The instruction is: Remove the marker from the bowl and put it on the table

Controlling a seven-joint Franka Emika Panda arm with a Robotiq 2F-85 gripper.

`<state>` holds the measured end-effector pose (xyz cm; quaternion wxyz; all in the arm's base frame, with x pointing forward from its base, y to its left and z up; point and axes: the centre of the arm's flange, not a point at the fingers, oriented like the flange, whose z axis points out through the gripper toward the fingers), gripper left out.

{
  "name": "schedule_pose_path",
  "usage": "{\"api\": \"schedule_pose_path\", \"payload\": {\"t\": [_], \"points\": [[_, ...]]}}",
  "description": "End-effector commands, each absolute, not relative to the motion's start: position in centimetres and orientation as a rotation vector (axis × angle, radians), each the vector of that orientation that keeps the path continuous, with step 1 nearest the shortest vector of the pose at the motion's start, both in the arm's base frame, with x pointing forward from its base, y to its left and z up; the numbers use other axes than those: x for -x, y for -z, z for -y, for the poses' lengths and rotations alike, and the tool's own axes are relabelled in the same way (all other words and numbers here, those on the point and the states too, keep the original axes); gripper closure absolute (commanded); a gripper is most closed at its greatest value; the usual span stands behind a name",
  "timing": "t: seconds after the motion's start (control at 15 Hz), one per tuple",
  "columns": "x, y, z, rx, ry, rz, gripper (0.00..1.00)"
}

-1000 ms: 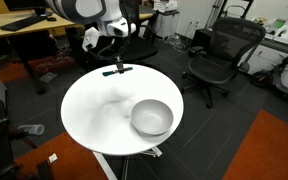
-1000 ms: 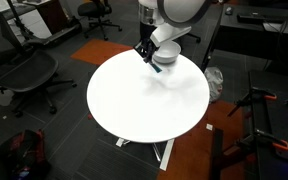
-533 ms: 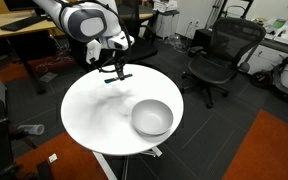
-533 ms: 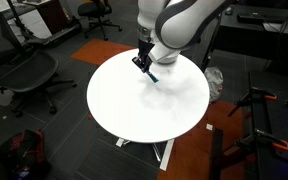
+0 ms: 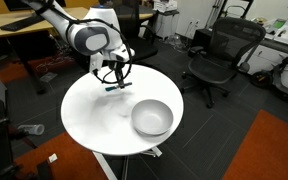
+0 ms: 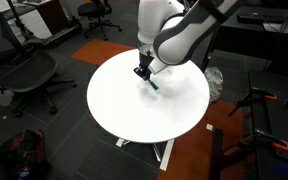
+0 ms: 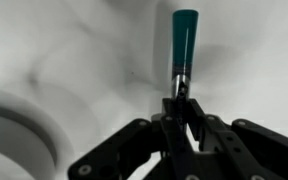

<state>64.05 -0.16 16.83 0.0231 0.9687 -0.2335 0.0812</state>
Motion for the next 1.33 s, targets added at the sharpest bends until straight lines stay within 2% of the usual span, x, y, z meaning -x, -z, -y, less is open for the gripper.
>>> {"api": "schedule_pose_path", "payload": {"t": [0.0, 0.07, 0.53, 0.67, 1.27], "points": [[-64.8, -16.4, -0.1, -2.988, -0.275, 0.752, 0.68], [-64.7, -16.4, -0.1, -2.989, -0.276, 0.75, 0.54], [-64.1, -21.0, -0.4, -2.973, -0.353, 0.712, 0.03], [-64.0, -23.6, -0.5, -2.976, -0.383, 0.694, 0.0], [-61.6, -33.9, 0.1, -2.99, -0.517, 0.613, 0.0]]}}
